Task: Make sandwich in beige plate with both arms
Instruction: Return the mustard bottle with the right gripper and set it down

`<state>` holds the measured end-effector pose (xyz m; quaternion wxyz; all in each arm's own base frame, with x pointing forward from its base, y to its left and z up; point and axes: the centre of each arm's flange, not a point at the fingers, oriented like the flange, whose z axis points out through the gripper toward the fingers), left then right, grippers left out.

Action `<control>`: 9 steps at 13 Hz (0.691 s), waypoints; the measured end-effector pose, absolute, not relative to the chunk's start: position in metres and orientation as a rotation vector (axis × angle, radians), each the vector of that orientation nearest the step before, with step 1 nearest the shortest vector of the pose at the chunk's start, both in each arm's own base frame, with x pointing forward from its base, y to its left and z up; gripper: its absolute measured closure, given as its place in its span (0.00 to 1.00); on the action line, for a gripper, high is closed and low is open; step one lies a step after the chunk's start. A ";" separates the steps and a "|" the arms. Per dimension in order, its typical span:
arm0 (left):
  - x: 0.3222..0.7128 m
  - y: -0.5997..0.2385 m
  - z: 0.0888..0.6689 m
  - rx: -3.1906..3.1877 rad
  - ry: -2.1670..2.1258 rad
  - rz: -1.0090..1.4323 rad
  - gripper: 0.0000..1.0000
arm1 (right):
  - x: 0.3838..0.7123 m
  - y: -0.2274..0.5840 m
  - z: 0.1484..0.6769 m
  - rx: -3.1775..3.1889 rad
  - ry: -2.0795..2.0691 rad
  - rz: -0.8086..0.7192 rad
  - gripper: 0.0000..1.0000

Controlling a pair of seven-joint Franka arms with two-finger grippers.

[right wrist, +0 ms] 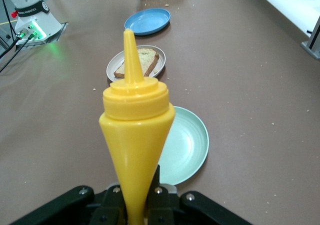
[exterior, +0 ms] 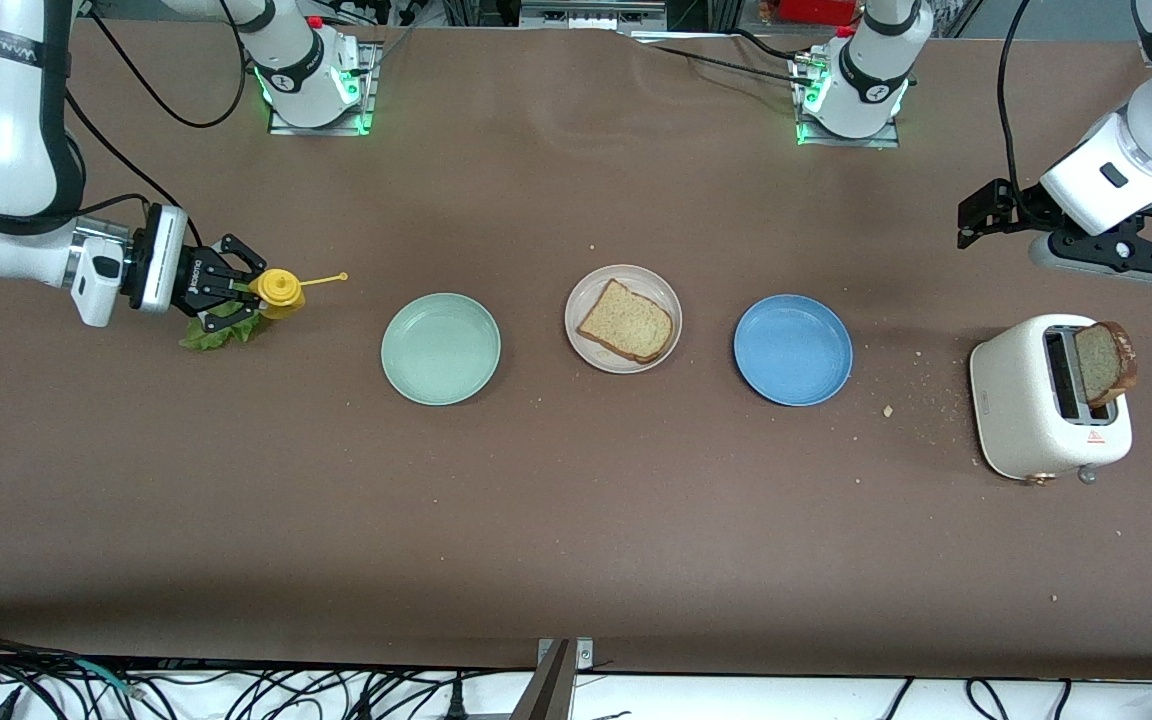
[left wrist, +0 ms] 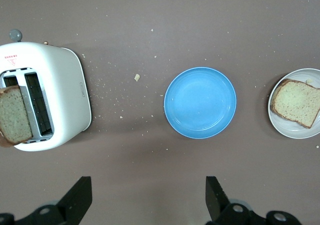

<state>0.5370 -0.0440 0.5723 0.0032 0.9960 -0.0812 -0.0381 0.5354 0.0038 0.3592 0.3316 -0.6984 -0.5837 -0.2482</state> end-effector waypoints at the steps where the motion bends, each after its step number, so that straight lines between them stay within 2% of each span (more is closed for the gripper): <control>1: 0.537 -0.044 0.572 3.123 -0.254 -0.120 0.00 | 0.533 0.001 0.353 -1.792 -1.507 -0.658 0.93; 5: 0.538 -0.043 0.572 3.123 -0.253 -0.120 0.00 | 0.524 -0.034 0.300 -1.661 -1.469 -0.722 0.93; 9: 0.538 -0.043 0.572 3.123 -0.252 -0.119 0.00 | 0.489 -0.064 0.238 -1.527 -1.412 -0.826 0.93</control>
